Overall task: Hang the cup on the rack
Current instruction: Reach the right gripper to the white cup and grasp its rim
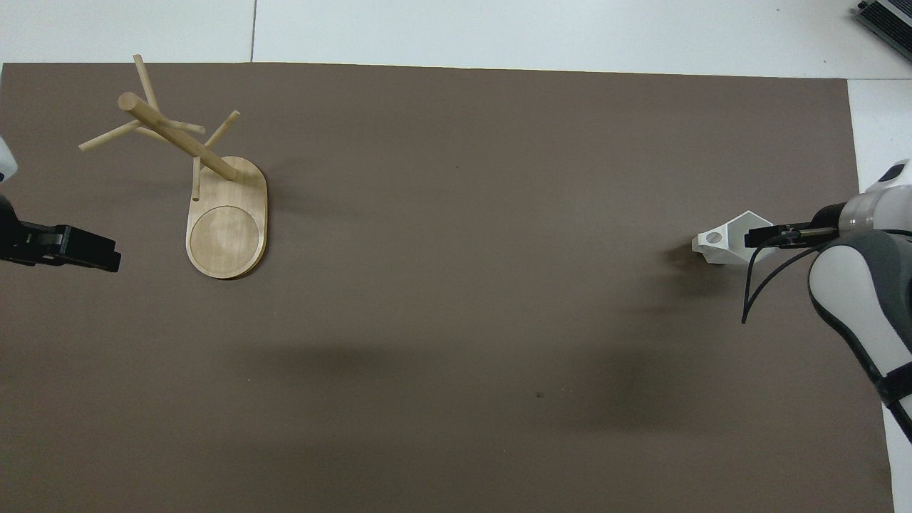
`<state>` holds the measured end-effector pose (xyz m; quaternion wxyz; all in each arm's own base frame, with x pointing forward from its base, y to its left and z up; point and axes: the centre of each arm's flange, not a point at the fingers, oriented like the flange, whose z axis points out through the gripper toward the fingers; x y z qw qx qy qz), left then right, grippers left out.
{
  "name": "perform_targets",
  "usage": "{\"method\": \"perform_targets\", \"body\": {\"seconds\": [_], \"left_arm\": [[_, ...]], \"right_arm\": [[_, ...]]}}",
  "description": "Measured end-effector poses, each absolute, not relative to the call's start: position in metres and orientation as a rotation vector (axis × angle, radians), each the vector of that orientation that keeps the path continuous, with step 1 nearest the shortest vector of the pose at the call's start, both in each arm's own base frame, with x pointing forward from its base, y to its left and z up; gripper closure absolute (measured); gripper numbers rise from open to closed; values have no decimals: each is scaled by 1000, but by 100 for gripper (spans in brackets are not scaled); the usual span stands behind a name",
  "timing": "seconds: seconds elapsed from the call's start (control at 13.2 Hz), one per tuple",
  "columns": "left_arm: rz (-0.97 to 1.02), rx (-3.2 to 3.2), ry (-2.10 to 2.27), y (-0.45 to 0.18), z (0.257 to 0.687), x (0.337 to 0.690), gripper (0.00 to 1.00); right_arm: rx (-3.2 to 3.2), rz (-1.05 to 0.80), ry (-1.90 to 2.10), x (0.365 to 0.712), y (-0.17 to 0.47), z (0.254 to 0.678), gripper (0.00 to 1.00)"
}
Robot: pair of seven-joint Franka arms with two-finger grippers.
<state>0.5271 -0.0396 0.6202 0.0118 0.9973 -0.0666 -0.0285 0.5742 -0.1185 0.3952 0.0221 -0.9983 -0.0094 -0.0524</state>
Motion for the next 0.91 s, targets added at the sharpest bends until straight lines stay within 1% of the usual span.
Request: {"method": "perform_targets", "body": {"seconds": [0.46,0.61,0.76,0.83,0.91], "left_arm": [[-89,3110,-208,-40,620,527,0],[-89,3110,-208,-40,620,527,0],[-89,3110,-208,-40,620,527,0],[-89,3110,-208,-40,620,527,0],[-89,3110,-208,-40,620,527,0]], "right_arm": [[-3090,-200,51,581,-123,367,0],[-3088,-194,74,579,-123,365,3],[-3088,-192,79,579,-123,364,23],[-3087,-191,80,579,-123,364,23],[-3087,-191,87,579,-123,364,34]]}}
